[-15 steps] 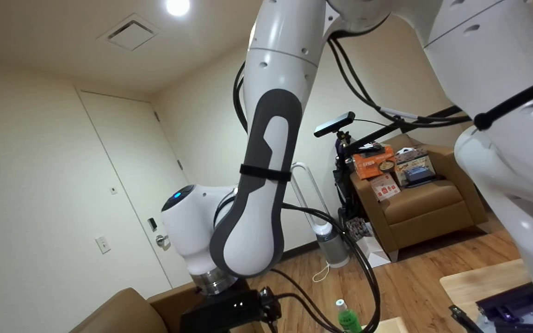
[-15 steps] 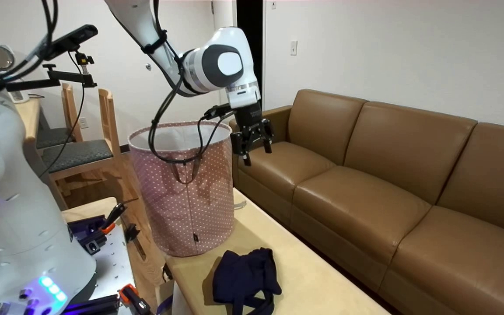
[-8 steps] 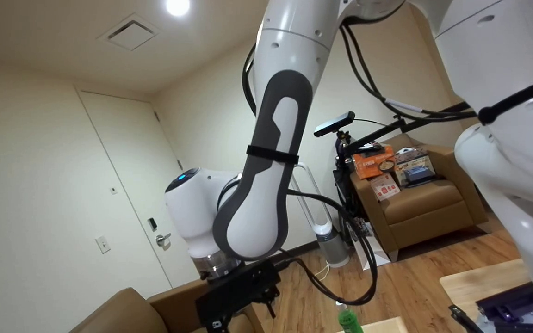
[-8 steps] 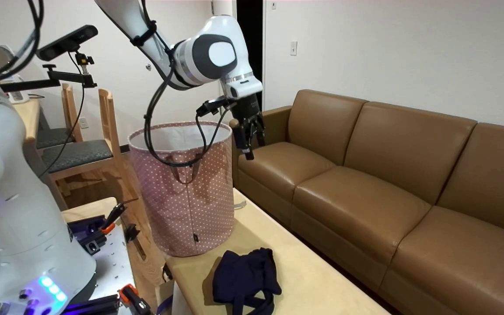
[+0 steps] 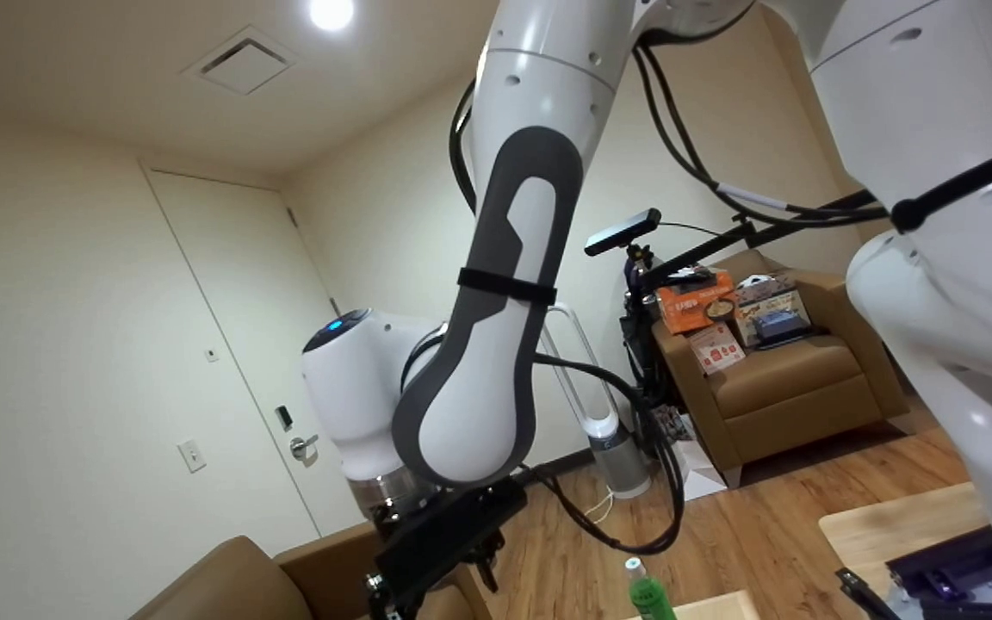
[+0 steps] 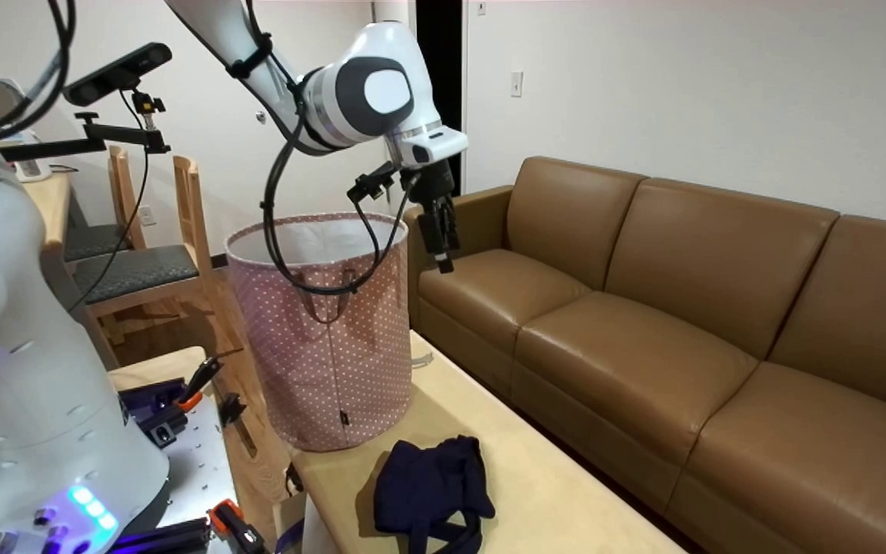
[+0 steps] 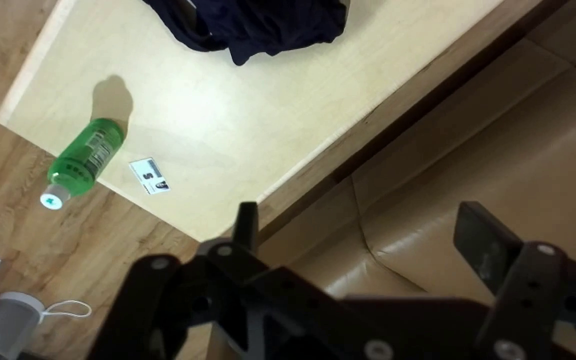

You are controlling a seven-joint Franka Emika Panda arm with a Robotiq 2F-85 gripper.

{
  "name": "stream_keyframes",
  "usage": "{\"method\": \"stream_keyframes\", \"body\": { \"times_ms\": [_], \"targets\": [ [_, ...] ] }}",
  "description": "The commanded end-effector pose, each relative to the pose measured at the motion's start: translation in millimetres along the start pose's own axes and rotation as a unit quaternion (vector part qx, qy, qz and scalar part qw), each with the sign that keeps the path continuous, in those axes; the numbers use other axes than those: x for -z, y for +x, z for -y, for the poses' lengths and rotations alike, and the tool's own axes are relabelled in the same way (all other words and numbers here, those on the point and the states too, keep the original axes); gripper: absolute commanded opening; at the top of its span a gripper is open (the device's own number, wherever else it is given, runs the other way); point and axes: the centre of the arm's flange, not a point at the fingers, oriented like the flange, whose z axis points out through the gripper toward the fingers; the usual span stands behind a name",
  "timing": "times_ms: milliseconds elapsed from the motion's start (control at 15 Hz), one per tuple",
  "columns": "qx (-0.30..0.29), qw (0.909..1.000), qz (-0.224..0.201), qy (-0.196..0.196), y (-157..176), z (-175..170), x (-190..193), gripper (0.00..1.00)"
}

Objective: Pick up the black cloth from the bag and put it on the table.

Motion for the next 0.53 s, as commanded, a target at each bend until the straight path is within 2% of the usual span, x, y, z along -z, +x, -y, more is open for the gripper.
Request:
{"method": "stream_keyframes", "body": {
  "times_ms": [0,267,333,400,467],
  "targets": [
    [0.098,0.995,0.009,0.017,-5,-12,16,1.0],
    [0.203,0.9786,0.023,0.028,-26,-15,26,1.0],
    [0.215,0.9748,-0.001,0.061,-26,-10,27,1.0],
    [0.179,0.9833,0.01,0.03,-18,-3,16,1.0],
    [0.193,0.9804,0.002,0.04,-20,-1,20,1.0]
  ]
}}
